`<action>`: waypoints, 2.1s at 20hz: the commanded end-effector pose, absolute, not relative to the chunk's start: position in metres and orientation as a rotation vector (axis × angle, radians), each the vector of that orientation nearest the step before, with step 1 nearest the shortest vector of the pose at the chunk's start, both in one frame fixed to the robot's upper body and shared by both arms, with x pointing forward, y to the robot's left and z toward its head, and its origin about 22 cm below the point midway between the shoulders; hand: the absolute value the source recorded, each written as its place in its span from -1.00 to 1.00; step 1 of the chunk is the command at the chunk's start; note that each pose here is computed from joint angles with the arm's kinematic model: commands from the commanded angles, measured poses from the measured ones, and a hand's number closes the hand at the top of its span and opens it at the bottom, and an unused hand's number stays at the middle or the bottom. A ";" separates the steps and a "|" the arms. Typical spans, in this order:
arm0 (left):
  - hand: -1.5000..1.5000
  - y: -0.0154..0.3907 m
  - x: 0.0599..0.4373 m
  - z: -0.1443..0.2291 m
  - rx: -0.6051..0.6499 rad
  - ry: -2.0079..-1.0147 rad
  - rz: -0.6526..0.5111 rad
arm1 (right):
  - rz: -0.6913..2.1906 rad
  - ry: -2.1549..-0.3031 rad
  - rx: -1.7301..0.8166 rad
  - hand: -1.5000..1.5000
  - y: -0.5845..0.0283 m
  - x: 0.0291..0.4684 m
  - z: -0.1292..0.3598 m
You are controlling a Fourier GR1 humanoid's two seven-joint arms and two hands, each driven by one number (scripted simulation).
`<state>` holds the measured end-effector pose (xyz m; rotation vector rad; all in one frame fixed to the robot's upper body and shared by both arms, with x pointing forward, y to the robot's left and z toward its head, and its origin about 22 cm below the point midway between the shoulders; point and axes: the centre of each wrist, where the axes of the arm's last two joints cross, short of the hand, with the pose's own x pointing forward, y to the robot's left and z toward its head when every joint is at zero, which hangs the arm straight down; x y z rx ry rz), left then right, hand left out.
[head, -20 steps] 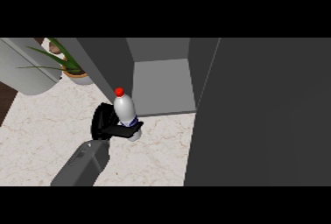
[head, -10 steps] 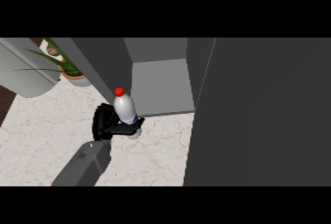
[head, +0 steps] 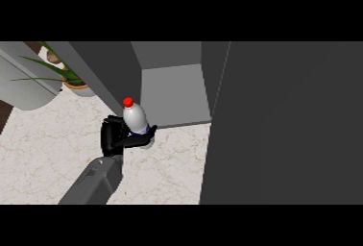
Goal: Pick up the bottled water, place it into the cabinet and close the cabinet
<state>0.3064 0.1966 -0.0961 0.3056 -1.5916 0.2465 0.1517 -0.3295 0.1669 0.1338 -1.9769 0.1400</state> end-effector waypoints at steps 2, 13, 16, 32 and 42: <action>1.00 0.117 0.365 -0.029 0.168 -1.697 0.174 | 0.136 -1.982 0.160 -1.00 -0.335 0.155 0.165; 1.00 0.144 0.367 -0.025 0.142 -1.697 0.322 | 0.150 -1.995 0.162 -1.00 -0.344 0.157 0.169; 1.00 0.133 0.362 -0.030 0.161 -1.679 0.318 | 0.146 -1.993 0.169 -1.00 -0.349 0.161 0.168; -1.00 0.159 0.357 -0.030 0.245 -1.734 0.327 | 0.170 -1.977 0.230 -1.00 -0.353 0.169 0.165; -1.00 0.155 0.353 -0.025 0.264 -1.798 0.251 | 0.207 -2.012 0.242 -1.00 -0.351 0.175 0.173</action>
